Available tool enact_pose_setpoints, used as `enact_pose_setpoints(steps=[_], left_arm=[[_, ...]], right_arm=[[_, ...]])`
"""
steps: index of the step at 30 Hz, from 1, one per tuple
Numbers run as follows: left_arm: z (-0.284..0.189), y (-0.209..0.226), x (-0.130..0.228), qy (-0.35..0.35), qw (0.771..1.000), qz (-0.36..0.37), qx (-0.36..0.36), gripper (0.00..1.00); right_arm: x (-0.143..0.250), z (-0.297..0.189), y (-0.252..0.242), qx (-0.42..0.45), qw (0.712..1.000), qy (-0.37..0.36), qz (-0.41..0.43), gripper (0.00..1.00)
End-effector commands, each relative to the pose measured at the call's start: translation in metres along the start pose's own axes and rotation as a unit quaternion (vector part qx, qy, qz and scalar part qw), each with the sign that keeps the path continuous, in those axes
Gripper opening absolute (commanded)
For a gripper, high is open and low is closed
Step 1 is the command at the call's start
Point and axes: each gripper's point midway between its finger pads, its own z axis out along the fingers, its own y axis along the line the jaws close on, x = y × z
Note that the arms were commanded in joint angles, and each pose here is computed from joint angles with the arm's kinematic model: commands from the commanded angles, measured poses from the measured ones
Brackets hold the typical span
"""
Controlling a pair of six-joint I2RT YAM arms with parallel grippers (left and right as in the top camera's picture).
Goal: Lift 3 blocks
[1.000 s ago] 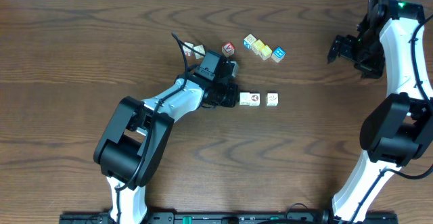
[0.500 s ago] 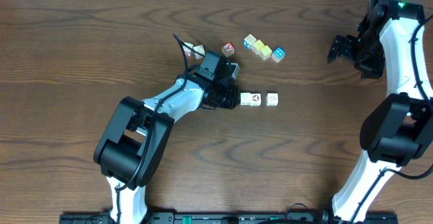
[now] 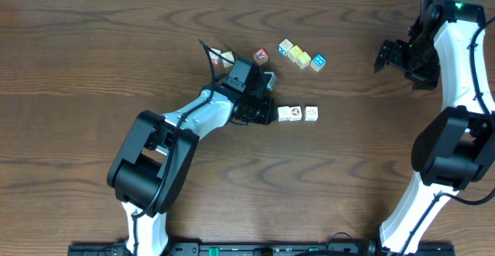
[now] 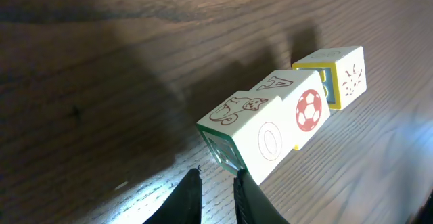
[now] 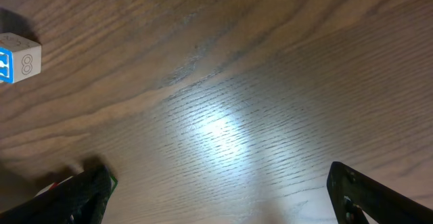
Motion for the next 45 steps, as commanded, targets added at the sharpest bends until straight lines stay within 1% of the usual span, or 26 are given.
enact_pose_setpoints(steps=[1,17,21,22,23,26,30,37,39,40,42,43,44,45], left_arm=[[0.004,-0.009,-0.001,0.004,1.000,0.014,0.013,0.19],[0.005,-0.008,-0.001,0.002,1.000,0.016,0.008,0.19],[0.000,0.005,-0.002,0.002,1.000,0.001,-0.008,0.19],[-0.004,0.014,-0.002,0.002,1.000,-0.009,-0.024,0.19],[-0.009,0.023,-0.003,0.000,0.999,-0.018,-0.039,0.15],[-0.031,0.047,-0.009,-0.011,0.996,-0.049,-0.069,0.11],[-0.067,0.064,-0.019,-0.035,0.993,-0.081,-0.079,0.11],[-0.118,0.084,-0.026,-0.068,0.986,-0.122,-0.093,0.13],[-0.126,0.092,-0.025,-0.070,0.983,-0.136,-0.098,0.17],[-0.129,0.097,-0.023,-0.070,0.982,-0.144,-0.100,0.22],[-0.135,0.106,-0.020,-0.068,0.979,-0.161,-0.105,0.25],[-0.137,0.110,-0.018,-0.067,0.978,-0.167,-0.106,0.31],[-0.139,0.113,-0.017,-0.067,0.977,-0.172,-0.108,0.42],[-0.141,0.115,-0.017,-0.067,0.976,-0.176,-0.109,0.50]], right_arm=[[-0.003,-0.012,0.001,0.000,1.000,-0.017,0.000,0.99],[-0.003,-0.012,0.001,0.000,1.000,-0.017,0.000,0.99],[-0.003,-0.012,0.001,0.000,1.000,-0.017,0.000,0.99],[-0.003,-0.012,0.001,0.000,1.000,-0.017,0.000,0.99],[-0.003,-0.012,0.001,0.000,1.000,-0.017,0.000,0.99],[-0.003,-0.012,0.001,0.000,1.000,-0.017,0.000,0.99],[-0.003,-0.012,0.001,0.000,1.000,-0.017,0.000,0.99],[-0.003,-0.012,0.002,-0.001,1.000,-0.017,0.000,0.99],[-0.003,-0.012,0.001,0.000,1.000,-0.017,0.000,0.99],[-0.003,-0.012,0.001,0.000,1.000,-0.017,0.000,0.99],[-0.003,-0.012,0.001,0.000,1.000,-0.017,0.000,0.99],[-0.003,-0.012,0.002,-0.001,1.000,-0.017,0.000,0.99],[-0.003,-0.012,0.001,0.000,1.000,-0.017,0.000,0.99],[-0.003,-0.012,0.001,0.000,1.000,-0.017,0.000,0.99]])
